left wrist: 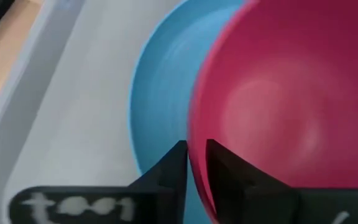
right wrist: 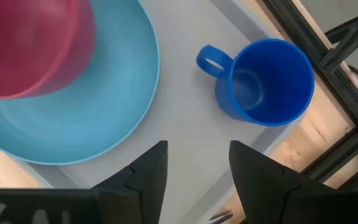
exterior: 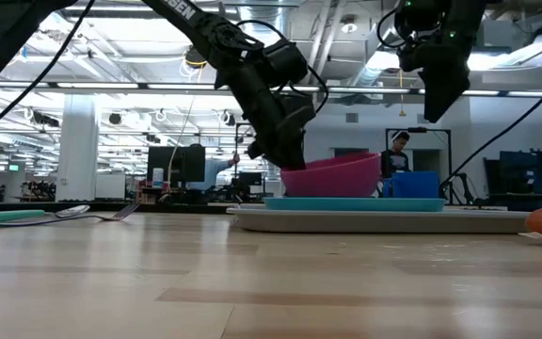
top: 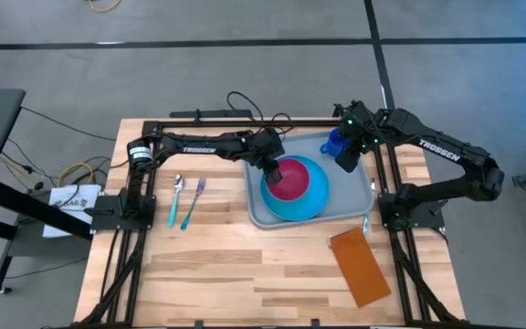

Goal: Set up tray
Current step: Put the red bowl on the light blue plate, then adjust the light blue plate

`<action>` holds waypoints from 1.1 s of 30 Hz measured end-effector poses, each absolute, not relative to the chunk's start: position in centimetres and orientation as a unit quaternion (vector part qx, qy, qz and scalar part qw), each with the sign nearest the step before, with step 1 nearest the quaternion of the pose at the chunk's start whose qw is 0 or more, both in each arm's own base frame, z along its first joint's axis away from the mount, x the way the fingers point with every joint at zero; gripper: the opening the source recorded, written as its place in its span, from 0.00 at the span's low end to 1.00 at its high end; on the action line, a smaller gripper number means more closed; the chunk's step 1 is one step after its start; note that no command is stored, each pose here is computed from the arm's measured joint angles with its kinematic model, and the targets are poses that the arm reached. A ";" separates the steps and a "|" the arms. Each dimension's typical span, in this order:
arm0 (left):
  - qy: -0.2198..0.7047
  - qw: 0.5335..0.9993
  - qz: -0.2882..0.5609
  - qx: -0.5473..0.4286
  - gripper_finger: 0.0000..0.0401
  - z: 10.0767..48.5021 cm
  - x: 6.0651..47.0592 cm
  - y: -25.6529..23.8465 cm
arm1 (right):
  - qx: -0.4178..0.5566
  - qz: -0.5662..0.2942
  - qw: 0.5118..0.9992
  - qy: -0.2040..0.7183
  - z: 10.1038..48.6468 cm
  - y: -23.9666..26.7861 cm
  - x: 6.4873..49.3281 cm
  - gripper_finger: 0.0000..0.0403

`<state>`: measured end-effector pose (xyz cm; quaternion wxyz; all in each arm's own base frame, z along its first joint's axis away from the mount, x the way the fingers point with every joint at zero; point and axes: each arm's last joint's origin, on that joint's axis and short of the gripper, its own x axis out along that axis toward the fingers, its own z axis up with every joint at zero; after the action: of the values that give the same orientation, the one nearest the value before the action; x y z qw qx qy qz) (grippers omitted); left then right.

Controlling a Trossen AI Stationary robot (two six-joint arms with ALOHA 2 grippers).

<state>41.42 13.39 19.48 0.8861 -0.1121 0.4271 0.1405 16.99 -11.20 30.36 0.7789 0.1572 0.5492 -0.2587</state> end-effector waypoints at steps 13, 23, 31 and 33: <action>0.426 0.887 0.164 -0.071 0.31 20.2 41.1 13.6 | 0.172 -0.268 0.776 0.544 30.4 -11.2 17.0 0.41; 0.389 0.907 0.147 -0.070 0.32 26.1 38.7 12.7 | 0.180 -0.271 0.773 0.544 30.2 -11.1 17.3 0.42; 0.430 0.883 0.187 -0.012 0.28 31.1 33.9 11.1 | 0.153 -0.207 0.777 0.575 29.0 -9.3 19.8 0.29; 0.439 0.876 0.200 0.011 0.23 32.2 32.6 10.6 | 0.143 -0.190 0.774 0.587 28.4 -8.7 20.7 0.22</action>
<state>32.58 10.61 32.20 0.8757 0.0107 0.4392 0.2003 20.69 -8.75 28.44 0.7738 0.1428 0.5873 -0.1898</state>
